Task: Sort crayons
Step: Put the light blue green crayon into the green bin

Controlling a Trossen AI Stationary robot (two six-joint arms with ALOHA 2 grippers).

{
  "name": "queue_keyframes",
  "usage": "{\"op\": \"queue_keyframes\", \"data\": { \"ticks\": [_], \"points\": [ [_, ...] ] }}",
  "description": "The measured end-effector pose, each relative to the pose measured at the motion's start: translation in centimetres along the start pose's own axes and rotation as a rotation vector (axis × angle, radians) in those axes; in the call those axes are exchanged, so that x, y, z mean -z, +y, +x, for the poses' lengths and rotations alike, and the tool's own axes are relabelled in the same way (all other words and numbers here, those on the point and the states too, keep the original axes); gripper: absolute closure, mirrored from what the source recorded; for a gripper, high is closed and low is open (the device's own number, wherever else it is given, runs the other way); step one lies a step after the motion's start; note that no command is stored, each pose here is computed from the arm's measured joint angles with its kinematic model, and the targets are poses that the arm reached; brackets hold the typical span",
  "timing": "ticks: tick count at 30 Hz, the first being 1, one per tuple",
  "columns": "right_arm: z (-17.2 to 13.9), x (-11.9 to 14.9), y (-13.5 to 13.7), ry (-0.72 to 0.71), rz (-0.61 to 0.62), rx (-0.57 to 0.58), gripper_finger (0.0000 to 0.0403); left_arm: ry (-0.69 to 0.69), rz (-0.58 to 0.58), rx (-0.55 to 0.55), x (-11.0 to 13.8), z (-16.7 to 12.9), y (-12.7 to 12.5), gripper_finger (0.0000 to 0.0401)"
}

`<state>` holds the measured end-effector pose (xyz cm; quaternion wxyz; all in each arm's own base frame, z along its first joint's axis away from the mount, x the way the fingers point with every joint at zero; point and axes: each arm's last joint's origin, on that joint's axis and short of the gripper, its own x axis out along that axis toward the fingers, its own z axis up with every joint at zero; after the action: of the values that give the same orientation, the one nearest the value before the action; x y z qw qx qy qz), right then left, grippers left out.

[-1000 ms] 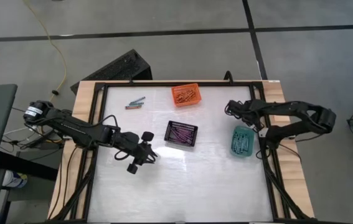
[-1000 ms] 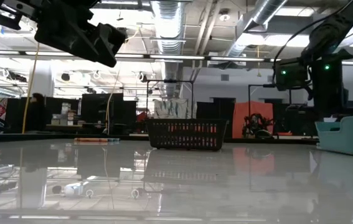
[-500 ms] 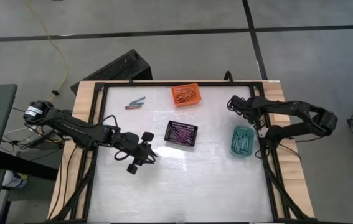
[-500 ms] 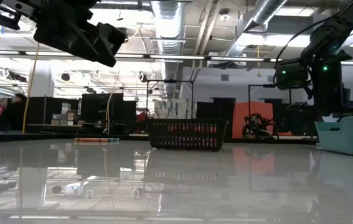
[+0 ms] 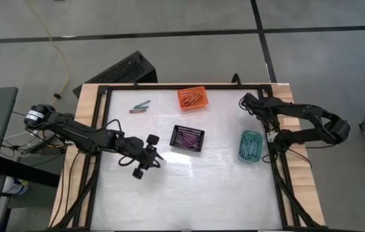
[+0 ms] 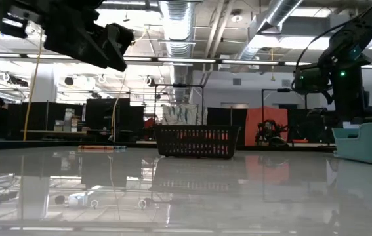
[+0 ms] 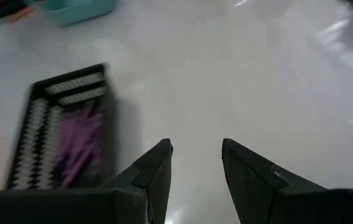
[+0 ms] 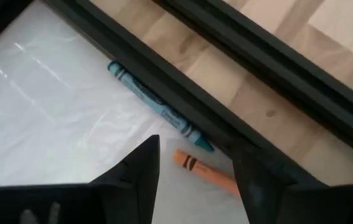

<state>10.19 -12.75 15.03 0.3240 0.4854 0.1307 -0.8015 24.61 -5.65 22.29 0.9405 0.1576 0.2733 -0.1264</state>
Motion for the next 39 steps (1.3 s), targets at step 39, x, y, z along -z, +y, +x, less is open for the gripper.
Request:
{"op": "queue_keyframes", "data": {
  "ticks": [39],
  "points": [
    [1.2, -0.5, 0.4, 0.119, -0.051, 0.037, 0.0211, -0.161, -0.667, -0.070, 2.6, -2.3, 11.4, 0.0269]
  ]
}}
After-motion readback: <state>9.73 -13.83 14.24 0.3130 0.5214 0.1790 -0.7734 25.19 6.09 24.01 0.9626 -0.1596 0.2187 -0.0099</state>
